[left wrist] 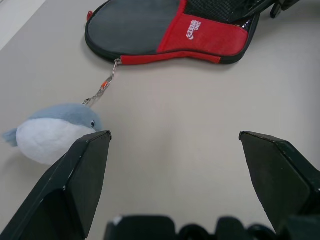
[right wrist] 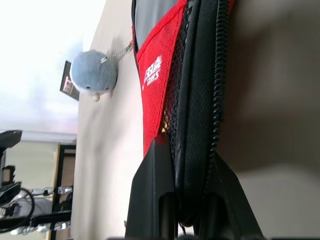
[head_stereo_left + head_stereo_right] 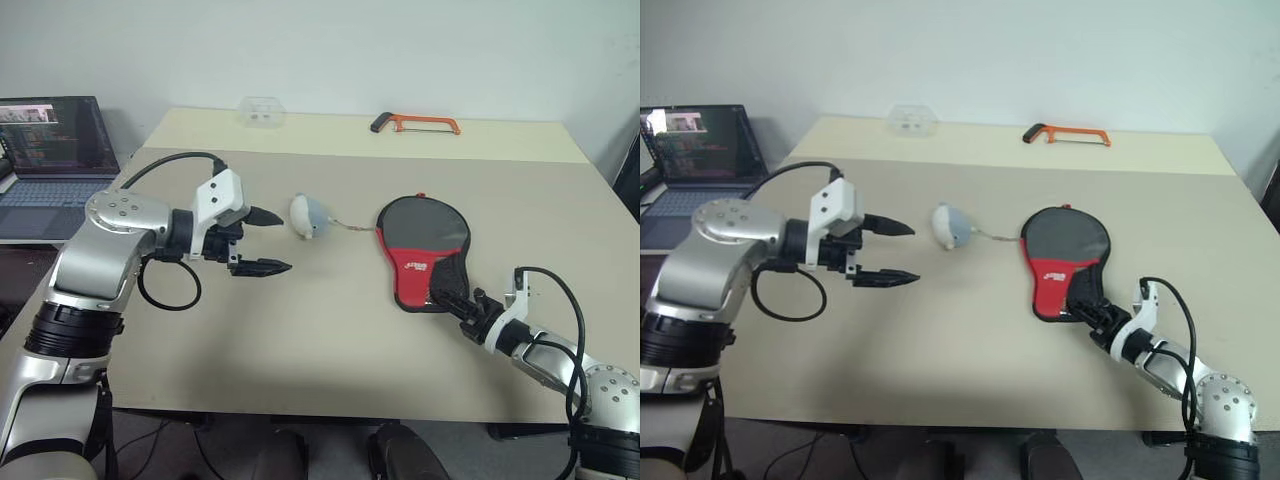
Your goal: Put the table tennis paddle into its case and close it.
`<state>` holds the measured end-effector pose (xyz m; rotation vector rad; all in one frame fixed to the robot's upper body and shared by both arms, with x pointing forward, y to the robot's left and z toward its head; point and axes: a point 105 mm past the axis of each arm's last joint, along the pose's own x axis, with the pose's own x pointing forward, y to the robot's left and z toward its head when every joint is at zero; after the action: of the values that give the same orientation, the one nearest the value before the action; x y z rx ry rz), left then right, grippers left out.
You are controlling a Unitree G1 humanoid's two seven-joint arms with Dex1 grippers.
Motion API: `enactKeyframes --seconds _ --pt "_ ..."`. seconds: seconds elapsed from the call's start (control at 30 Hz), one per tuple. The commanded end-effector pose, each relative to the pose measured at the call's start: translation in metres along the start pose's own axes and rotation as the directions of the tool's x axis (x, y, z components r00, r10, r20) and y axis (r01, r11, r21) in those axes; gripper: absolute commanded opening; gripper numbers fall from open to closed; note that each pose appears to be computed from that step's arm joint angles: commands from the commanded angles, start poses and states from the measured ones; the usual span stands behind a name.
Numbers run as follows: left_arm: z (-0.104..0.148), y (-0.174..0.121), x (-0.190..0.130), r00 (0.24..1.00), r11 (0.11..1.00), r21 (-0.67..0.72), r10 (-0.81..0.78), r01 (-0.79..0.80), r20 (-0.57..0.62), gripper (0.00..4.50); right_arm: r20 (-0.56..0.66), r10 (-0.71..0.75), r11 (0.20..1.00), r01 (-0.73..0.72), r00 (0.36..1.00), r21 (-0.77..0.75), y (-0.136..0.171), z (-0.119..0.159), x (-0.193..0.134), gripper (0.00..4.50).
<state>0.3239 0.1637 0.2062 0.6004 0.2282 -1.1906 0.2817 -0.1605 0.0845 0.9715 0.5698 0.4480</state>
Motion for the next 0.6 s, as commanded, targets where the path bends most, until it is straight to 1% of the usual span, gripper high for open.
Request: enactKeyframes --seconds 0.03,0.2,0.3,0.37,0.47,0.6 --pt "0.01 0.003 -0.002 1.0 0.999 0.048 -0.002 0.001 0.017 4.5 -0.144 0.077 0.997 -0.077 0.987 0.007 0.014 -0.032 0.0 0.01" --pt "0.009 0.003 0.002 1.0 0.998 0.06 -0.022 0.021 0.01 4.5 -0.239 0.122 0.992 -0.125 0.963 0.0 0.023 -0.054 -0.007 0.01" --pt "0.01 0.003 0.004 0.999 0.997 0.066 -0.032 0.031 0.012 4.5 -0.247 0.135 0.991 -0.137 0.96 0.007 0.025 -0.057 -0.01 0.01" --pt "0.011 0.003 0.005 0.999 0.997 0.069 -0.038 0.037 0.011 4.5 -0.255 0.17 0.985 -0.172 0.952 0.014 0.032 -0.06 -0.014 0.01" --pt "0.01 0.005 0.005 0.999 0.996 0.079 -0.045 0.045 -0.002 4.5 -0.306 0.222 0.973 -0.231 0.926 0.007 0.043 -0.072 -0.026 0.01" --pt "0.01 0.007 0.004 0.999 0.995 0.086 -0.05 0.051 -0.007 4.5 -0.331 0.227 0.97 -0.241 0.916 -0.003 0.046 -0.081 -0.034 0.01"
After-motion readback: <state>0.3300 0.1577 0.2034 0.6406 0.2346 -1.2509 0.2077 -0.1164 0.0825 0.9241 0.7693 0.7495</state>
